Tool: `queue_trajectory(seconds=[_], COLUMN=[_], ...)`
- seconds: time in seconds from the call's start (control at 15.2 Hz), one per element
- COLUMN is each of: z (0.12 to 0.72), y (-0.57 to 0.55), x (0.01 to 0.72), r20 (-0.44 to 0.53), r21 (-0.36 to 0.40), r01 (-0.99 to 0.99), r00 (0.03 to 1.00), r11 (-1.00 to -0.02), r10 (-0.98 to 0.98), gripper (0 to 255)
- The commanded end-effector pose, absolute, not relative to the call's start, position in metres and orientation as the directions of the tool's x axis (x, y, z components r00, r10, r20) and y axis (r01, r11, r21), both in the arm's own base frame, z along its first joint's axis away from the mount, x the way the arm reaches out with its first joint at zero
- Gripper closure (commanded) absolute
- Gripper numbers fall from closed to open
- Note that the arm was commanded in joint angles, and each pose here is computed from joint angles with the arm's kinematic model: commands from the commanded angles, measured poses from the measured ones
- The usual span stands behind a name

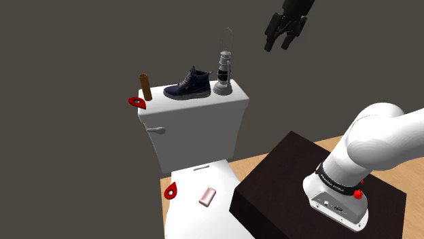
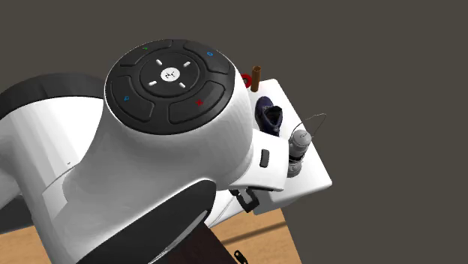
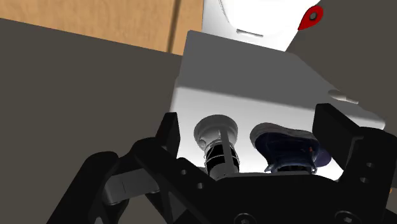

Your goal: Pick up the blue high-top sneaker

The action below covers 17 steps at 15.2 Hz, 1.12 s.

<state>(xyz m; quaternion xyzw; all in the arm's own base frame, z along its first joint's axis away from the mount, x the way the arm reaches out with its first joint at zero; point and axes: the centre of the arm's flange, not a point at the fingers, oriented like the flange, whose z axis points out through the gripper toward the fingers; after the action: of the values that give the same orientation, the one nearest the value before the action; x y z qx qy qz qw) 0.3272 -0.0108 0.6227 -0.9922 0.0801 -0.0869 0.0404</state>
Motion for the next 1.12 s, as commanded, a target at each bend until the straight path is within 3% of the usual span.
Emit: queue_trajectory(seconds=[0.0, 1.06], z=[0.623, 0.545], y=[-0.011, 0.056], x=[0.327, 0.497], r20=[0.166, 0.280], r21=[-0.094, 0.027], r01=[-0.152, 0.286], r00=[0.972, 0.918], r11=[-0.984, -0.958], r10=[-0.166, 0.282], gripper=[0, 0])
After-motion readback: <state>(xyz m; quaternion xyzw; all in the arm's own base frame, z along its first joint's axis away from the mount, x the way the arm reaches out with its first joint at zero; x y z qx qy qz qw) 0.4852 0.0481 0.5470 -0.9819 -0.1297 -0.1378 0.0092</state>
